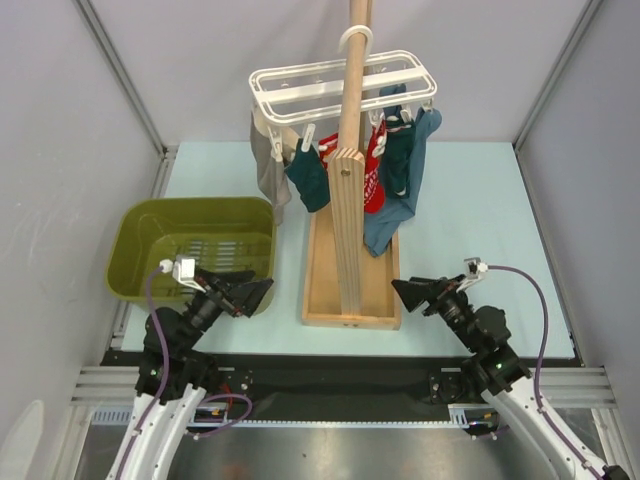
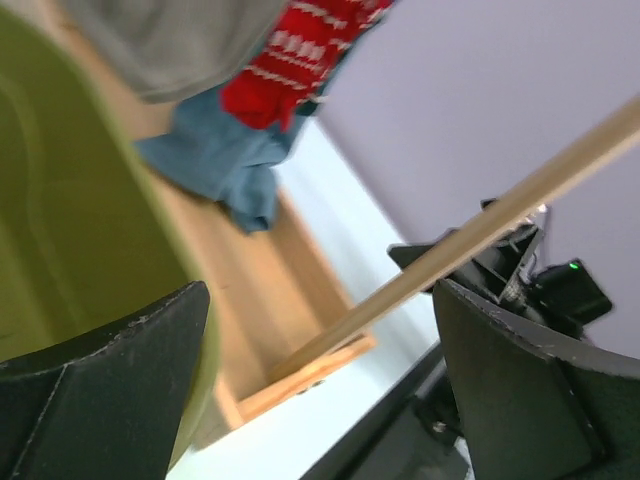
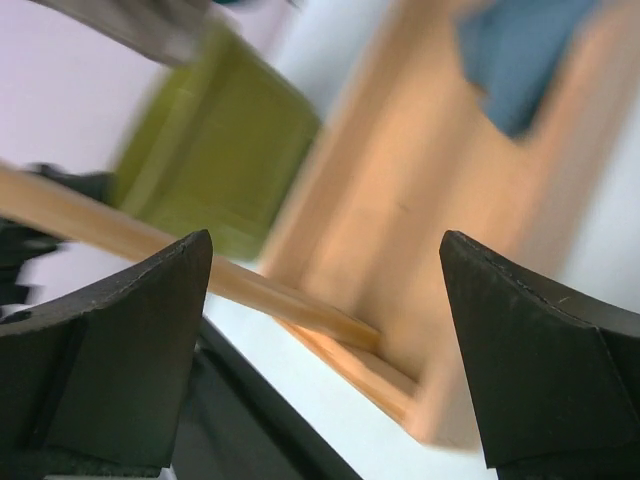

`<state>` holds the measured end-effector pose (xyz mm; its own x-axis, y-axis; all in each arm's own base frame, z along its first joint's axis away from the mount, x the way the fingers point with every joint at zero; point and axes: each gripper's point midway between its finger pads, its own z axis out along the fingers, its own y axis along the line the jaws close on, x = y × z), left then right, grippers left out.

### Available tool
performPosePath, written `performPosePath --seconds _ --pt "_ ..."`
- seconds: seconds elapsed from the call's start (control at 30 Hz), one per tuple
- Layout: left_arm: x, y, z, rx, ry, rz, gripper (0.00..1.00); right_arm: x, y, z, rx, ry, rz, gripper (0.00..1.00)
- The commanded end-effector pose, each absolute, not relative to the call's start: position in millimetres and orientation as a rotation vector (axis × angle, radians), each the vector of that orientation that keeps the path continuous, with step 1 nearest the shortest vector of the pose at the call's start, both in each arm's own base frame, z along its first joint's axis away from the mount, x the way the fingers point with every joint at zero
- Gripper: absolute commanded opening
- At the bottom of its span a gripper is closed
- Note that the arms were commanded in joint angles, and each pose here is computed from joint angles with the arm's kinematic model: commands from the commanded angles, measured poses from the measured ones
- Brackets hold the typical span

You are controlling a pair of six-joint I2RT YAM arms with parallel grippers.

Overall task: Clip the socks to the hanger
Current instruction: Reset both arms

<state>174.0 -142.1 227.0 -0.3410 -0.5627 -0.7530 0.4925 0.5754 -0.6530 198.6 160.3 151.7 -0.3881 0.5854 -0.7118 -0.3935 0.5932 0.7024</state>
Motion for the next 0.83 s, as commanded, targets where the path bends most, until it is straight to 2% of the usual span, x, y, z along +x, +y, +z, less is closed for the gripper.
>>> performPosePath --seconds 0.0,0.13,0.17,0.2,0.23,0.4,0.8 --pt "136 -160 276 0.119 1.296 -1.309 1.00 190 173 186 0.087 1.409 1.228 1.00" --pt "112 -166 293 0.173 1.083 -1.537 0.99 189 174 190 0.099 1.397 1.255 1.00" --pt "100 -162 298 0.205 0.960 -1.581 1.00 195 169 189 0.163 1.401 1.244 1.00" --pt "104 -162 274 0.123 0.986 -1.699 1.00 200 166 176 0.212 1.453 1.218 1.00" --pt "104 -159 274 0.100 0.953 -1.718 0.99 204 162 170 0.267 1.475 1.200 1.00" --pt "110 -166 260 0.112 1.030 -1.698 0.99 224 135 127 0.510 1.598 1.022 1.00" --pt "116 -171 247 0.111 1.101 -1.685 1.00 220 134 93 0.560 1.732 0.956 1.00"
